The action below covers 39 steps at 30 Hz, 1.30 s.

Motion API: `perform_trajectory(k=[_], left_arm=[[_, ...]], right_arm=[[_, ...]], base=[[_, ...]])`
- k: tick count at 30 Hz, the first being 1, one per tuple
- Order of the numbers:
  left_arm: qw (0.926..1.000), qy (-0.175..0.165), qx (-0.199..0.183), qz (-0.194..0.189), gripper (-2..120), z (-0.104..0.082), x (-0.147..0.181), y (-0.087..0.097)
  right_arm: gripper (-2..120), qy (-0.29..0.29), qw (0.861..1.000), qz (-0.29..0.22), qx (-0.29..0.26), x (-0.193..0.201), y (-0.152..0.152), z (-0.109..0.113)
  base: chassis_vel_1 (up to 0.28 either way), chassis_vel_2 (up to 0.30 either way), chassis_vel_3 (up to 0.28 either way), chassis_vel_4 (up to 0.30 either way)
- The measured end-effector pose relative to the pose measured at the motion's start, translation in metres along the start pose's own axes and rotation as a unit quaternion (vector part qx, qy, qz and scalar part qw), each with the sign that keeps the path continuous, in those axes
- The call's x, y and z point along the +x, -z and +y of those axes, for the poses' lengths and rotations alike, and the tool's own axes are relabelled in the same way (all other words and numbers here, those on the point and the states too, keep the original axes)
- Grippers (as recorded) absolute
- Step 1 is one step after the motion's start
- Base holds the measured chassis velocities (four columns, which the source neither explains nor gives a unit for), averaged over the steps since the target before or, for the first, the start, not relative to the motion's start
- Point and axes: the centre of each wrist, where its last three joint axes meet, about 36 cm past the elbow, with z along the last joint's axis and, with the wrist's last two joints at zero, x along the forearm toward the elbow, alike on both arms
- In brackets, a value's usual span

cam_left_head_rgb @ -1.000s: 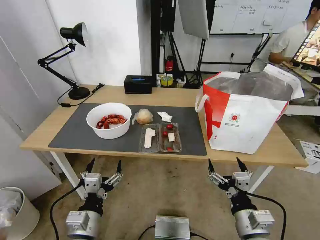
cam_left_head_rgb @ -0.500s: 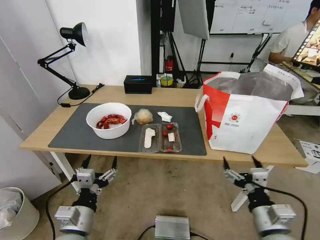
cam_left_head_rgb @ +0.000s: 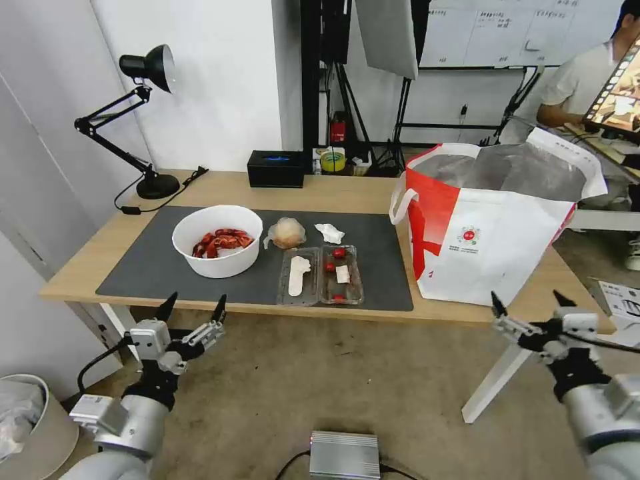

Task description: Pick up the trash from the table and place it into the takeout bag.

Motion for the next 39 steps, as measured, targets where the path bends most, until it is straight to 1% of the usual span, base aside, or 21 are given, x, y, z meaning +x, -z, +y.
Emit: perform_trajectory(k=[9,11,15,16,17,19,20,21,22,23,24,26,27,28,32,33,34,35,36,37,39], left_arm=[[1.0000,-0.006,0.002,0.002,100,-0.001,0.001,-0.002],[0.9999,-0.010,0.003,0.010,100,-0.002,0.000,-0.004],[0.9992,-0.015,0.022,0.028,100,-0.005,-0.003,-0.004],[0.9983,-0.015,0.043,0.037,100,-0.006,-0.006,-0.003],[0.9983,-0.015,0.043,0.037,100,-0.006,-0.006,-0.003],[0.9961,-0.015,0.074,0.046,100,-0.006,-0.011,0.002],[0.9961,-0.015,0.074,0.046,100,-0.006,-0.011,0.002],[0.9938,-0.016,0.098,0.052,100,-0.007,-0.013,0.005],[0.9938,-0.016,0.098,0.052,100,-0.007,-0.013,0.005],[0.9905,-0.015,0.124,0.058,100,-0.007,-0.015,0.009],[0.9905,-0.015,0.124,0.058,100,-0.007,-0.015,0.009],[0.9819,-0.011,0.176,0.071,100,-0.012,-0.018,0.015],[0.9819,-0.011,0.176,0.071,100,-0.012,-0.018,0.015],[0.9743,-0.008,0.211,0.079,100,-0.016,-0.021,0.019],[0.9743,-0.008,0.211,0.079,100,-0.016,-0.021,0.019],[0.9421,0.003,0.319,0.103,100,-0.027,-0.025,0.032],[0.9346,0.004,0.339,0.108,100,-0.029,-0.028,0.035],[0.9346,0.004,0.339,0.108,100,-0.029,-0.028,0.035],[0.9253,0.002,0.361,0.116,100,-0.032,-0.032,0.037],[0.9253,0.002,0.361,0.116,100,-0.032,-0.032,0.037],[0.9162,-0.003,0.381,0.124,100,-0.036,-0.037,0.038]], right_arm=[[100,-0.002,1.000,0.001,-0.004,-0.001,-0.004,-0.001],[100,-0.001,1.000,0.001,-0.005,-0.001,-0.005,0.000],[100,0.002,1.000,0.001,-0.007,-0.002,-0.006,0.001],[100,0.002,1.000,0.001,-0.007,-0.002,-0.007,0.001],[100,0.002,1.000,0.001,-0.007,-0.002,-0.007,0.001],[100,0.003,1.000,0.002,-0.006,-0.002,-0.007,0.001],[100,0.003,1.000,0.002,-0.006,-0.002,-0.007,0.001],[100,0.004,1.000,0.002,-0.005,-0.003,-0.008,0.001],[100,0.004,1.000,0.002,-0.005,-0.003,-0.008,0.001],[100,0.006,1.000,0.002,-0.005,-0.004,-0.009,0.002],[100,0.006,1.000,0.002,-0.005,-0.004,-0.009,0.002],[100,0.009,1.000,0.003,-0.004,-0.006,-0.009,0.002],[100,0.009,1.000,0.003,-0.004,-0.006,-0.009,0.002],[100,0.010,1.000,0.004,-0.004,-0.006,-0.010,0.003],[100,0.010,1.000,0.004,-0.004,-0.006,-0.010,0.003],[100,0.018,1.000,0.004,-0.001,-0.008,-0.010,0.005],[100,0.018,1.000,0.005,0.000,-0.008,-0.010,0.005],[100,0.018,1.000,0.005,0.000,-0.008,-0.010,0.005],[100,0.017,1.000,0.007,0.001,-0.007,-0.011,0.004],[100,0.017,1.000,0.007,0.001,-0.007,-0.011,0.004],[100,0.015,1.000,0.008,0.001,-0.005,-0.011,0.003]], base=[[0.000,0.000,0.000,0.000],[0.000,0.000,0.000,0.000],[0.000,0.000,0.000,0.000],[0.000,0.000,0.000,0.000],[0.000,0.000,0.000,0.000],[0.000,0.000,0.000,0.000],[0.000,0.000,0.000,0.000],[0.000,0.000,0.000,0.000],[0.000,0.000,0.000,0.000],[0.000,0.000,0.000,0.000],[0.000,0.000,0.000,0.000],[0.000,0.000,0.000,0.000],[0.000,0.000,0.000,0.000],[0.000,0.000,0.000,0.000],[0.000,0.000,0.000,0.000],[0.000,0.000,0.000,0.000],[0.000,0.000,0.000,0.000],[0.000,0.000,0.000,0.000],[0.000,0.000,0.000,0.000],[0.000,0.000,0.000,0.000],[0.000,0.000,0.000,0.000]])
